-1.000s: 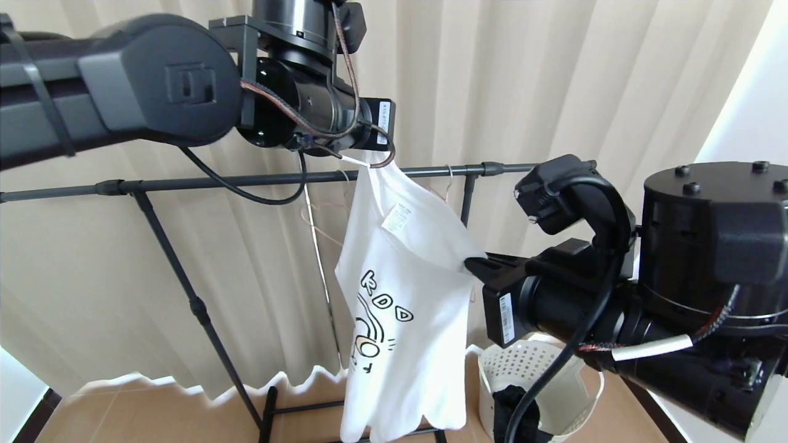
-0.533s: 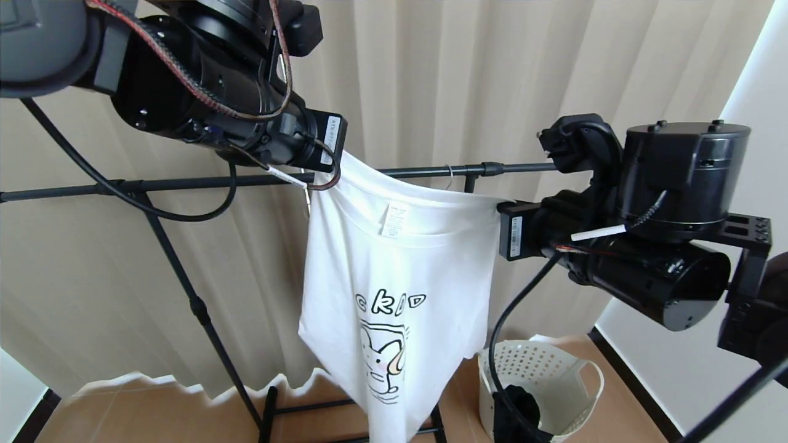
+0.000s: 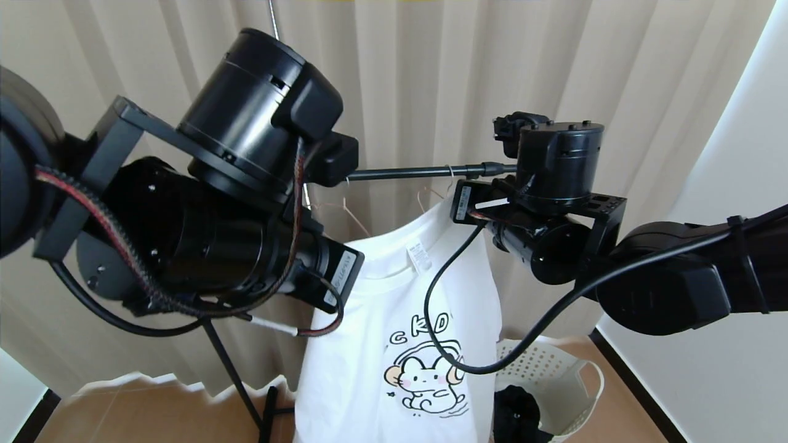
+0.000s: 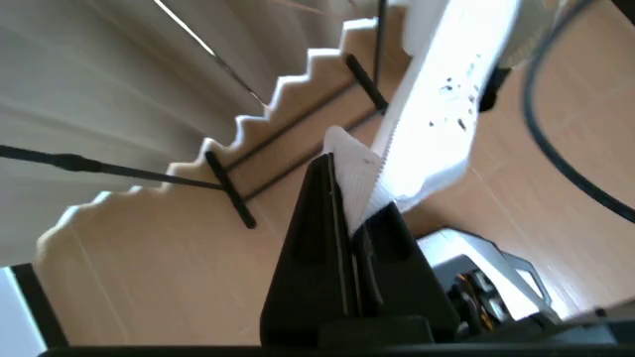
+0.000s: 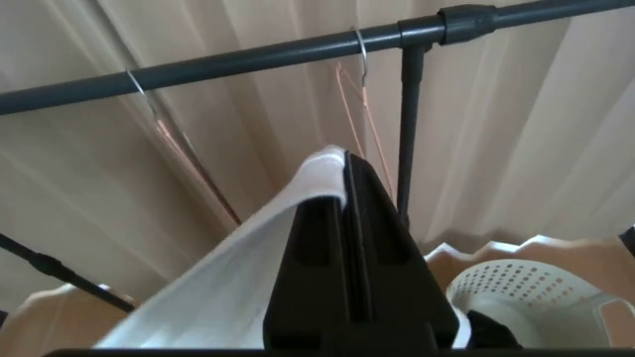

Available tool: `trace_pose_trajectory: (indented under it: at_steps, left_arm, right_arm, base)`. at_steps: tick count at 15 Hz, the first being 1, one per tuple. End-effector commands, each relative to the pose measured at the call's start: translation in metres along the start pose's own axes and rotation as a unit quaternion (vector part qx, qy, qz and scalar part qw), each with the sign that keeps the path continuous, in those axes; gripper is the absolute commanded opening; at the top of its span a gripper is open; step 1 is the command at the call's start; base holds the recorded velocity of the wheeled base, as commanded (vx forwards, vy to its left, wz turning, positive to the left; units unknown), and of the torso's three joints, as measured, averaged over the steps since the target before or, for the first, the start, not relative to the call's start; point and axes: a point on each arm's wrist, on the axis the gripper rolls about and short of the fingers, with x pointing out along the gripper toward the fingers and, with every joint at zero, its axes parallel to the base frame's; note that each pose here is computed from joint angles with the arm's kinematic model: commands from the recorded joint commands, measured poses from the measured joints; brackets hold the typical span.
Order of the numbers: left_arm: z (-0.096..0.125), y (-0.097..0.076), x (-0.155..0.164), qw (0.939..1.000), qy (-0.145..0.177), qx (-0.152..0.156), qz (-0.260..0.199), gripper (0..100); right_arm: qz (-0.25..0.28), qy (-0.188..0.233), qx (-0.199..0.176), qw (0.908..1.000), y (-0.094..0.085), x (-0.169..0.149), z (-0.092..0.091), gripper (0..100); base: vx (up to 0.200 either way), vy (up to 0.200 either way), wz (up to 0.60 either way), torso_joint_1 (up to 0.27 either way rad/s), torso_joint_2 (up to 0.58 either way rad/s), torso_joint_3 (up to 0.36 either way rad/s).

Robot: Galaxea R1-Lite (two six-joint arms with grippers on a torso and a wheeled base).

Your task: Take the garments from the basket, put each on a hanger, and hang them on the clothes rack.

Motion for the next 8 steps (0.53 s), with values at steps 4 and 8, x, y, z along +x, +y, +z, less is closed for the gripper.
trace_pose_trajectory:
  at_steps: [4, 8]
  left_arm:
    - [-0.006, -0.051, 0.015, 0.9936, 0.042, -0.049, -0.093, 0]
    - [0.001, -0.070, 0.020, 0.9912, 0.037, -0.067, -0.108, 0]
  right_arm:
    - [0.006, 0.008, 0.009, 0.9999, 0.009, 0.005, -0.009, 0]
    - [0.011, 0.010, 0.009, 0.9998, 0.013, 0.005, -0.013, 0]
  base:
    - [0.000, 0.000, 0.00, 0.000, 0.00, 0.000]
    - [0.000, 0.000, 0.00, 0.000, 0.00, 0.000]
